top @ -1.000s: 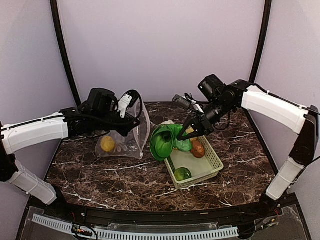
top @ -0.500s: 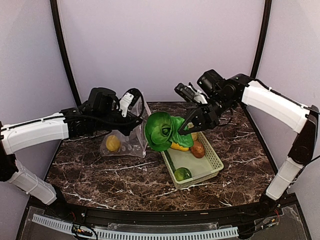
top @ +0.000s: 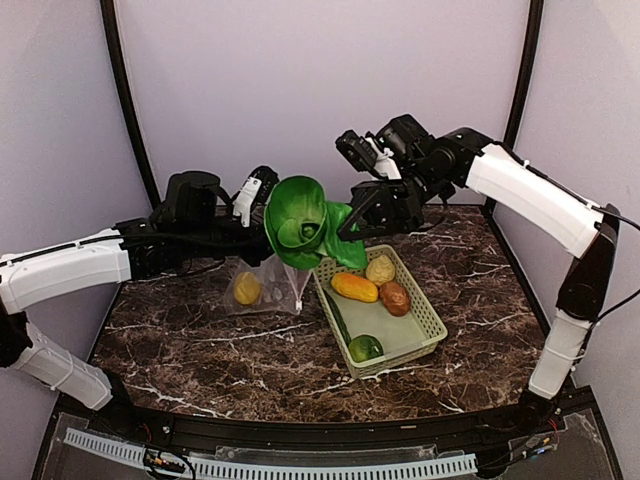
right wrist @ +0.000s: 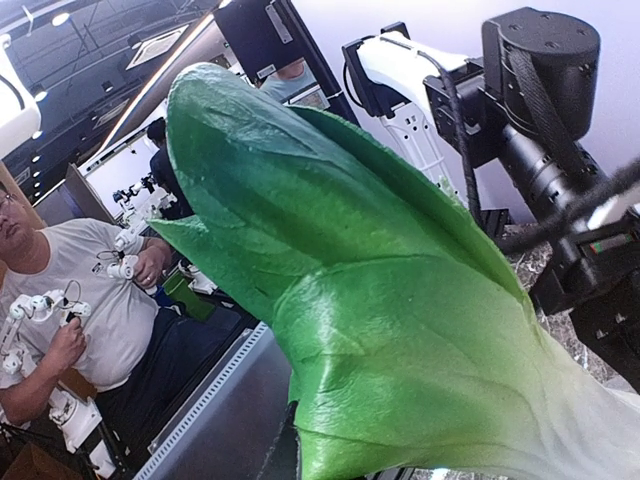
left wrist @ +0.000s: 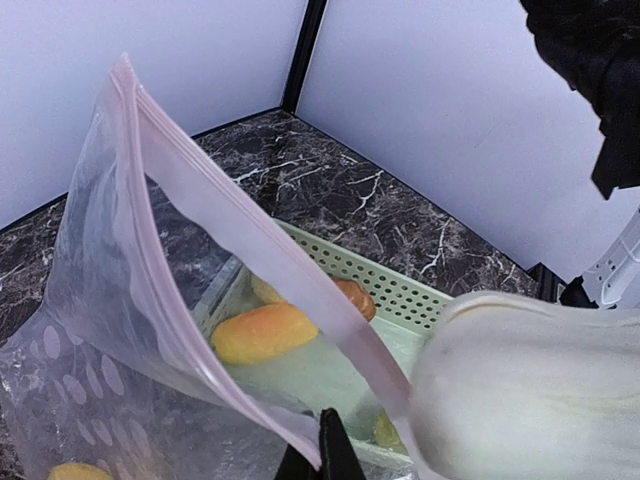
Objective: Place the food in the zip-top bag and seal the zipper
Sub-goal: Place the fake vegetable in the zipper food storage bag.
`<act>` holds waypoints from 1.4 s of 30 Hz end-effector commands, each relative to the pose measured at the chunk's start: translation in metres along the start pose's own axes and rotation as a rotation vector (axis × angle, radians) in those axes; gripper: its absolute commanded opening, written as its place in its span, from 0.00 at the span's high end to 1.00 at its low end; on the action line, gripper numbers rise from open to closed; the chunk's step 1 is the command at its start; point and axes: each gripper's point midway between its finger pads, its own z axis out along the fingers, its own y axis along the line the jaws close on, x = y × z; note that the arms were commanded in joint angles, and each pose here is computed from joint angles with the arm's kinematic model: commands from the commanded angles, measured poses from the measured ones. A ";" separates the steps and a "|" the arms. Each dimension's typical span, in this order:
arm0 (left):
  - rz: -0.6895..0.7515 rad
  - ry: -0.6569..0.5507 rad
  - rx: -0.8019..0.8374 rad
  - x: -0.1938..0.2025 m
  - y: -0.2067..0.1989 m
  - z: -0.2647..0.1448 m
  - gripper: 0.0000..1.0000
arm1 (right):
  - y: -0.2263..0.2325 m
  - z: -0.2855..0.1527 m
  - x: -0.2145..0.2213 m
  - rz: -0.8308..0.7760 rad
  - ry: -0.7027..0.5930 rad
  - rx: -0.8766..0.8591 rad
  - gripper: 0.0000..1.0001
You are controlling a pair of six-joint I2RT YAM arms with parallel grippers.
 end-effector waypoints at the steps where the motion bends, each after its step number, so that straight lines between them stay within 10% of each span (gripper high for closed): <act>1: -0.010 -0.078 0.122 -0.031 -0.031 -0.028 0.99 | 0.001 0.004 -0.014 -0.059 -0.042 -0.088 1.00; 42: 0.176 -0.099 0.100 -0.020 -0.036 -0.084 0.99 | 0.014 0.026 -0.031 -0.125 -0.062 -0.371 1.00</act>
